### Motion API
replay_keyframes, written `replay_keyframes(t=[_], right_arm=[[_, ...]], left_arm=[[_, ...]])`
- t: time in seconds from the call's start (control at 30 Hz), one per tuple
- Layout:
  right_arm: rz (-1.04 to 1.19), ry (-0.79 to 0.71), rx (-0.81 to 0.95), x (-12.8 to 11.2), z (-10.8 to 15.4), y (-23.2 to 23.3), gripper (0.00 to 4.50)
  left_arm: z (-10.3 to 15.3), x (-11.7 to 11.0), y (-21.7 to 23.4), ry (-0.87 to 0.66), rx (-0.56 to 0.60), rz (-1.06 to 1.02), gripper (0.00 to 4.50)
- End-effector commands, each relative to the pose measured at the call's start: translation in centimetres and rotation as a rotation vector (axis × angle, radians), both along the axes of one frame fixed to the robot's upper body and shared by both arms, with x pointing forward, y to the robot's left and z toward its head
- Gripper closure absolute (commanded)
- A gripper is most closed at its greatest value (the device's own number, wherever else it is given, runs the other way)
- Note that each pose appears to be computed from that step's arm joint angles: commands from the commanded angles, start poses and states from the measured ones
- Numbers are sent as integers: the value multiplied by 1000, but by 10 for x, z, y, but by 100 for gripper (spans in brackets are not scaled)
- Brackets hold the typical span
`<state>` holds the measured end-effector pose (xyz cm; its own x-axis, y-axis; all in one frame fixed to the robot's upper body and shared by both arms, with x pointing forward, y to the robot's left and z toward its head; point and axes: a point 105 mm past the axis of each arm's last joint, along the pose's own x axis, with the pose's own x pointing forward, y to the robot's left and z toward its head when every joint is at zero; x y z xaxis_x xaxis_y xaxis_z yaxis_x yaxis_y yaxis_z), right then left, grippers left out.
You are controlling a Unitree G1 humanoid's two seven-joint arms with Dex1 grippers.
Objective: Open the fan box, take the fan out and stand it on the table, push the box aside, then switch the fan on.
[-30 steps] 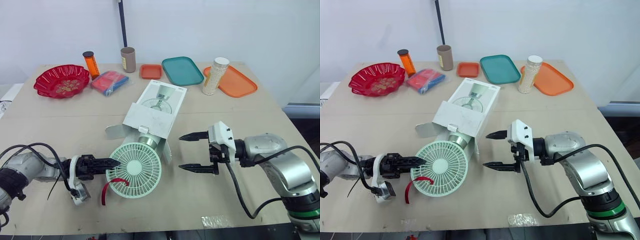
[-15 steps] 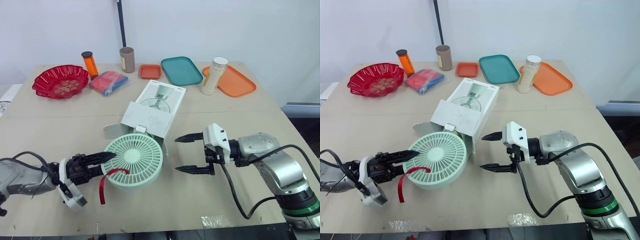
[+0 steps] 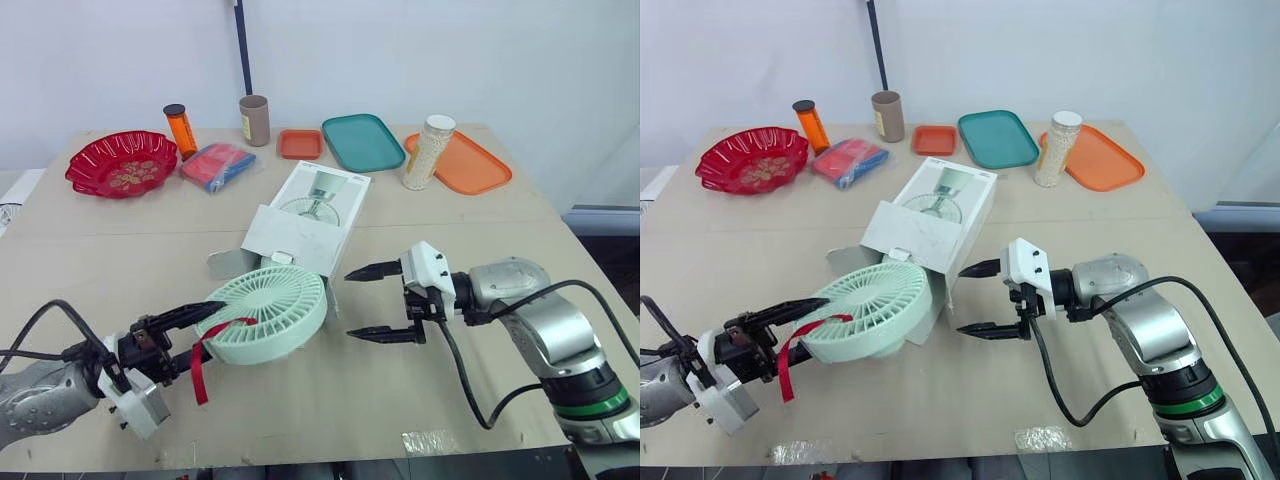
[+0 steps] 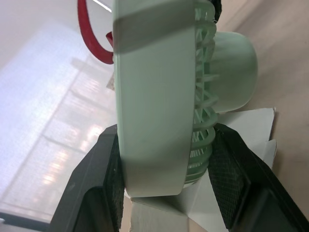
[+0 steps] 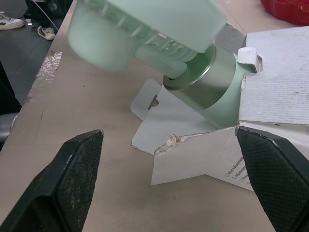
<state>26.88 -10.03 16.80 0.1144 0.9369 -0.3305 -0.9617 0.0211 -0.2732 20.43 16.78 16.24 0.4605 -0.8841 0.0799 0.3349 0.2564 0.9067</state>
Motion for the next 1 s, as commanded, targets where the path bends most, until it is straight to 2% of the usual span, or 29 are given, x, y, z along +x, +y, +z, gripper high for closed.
replay_keyframes(t=[0.03,0.33,0.47,0.67,1.0], right_arm=[[16,-34,9,1,7,1,0],[51,-24,18,3,4,7,0],[74,-19,21,5,3,9,0],[108,-31,33,8,8,14,0],[125,-36,24,12,9,15,0]], left_arm=[[22,-4,-5,37,-50,-22,261],[41,-5,-2,266,-209,89,261],[45,-9,-4,299,-208,109,261],[55,-10,1,394,-271,156,261],[63,-4,17,492,-330,229,261]])
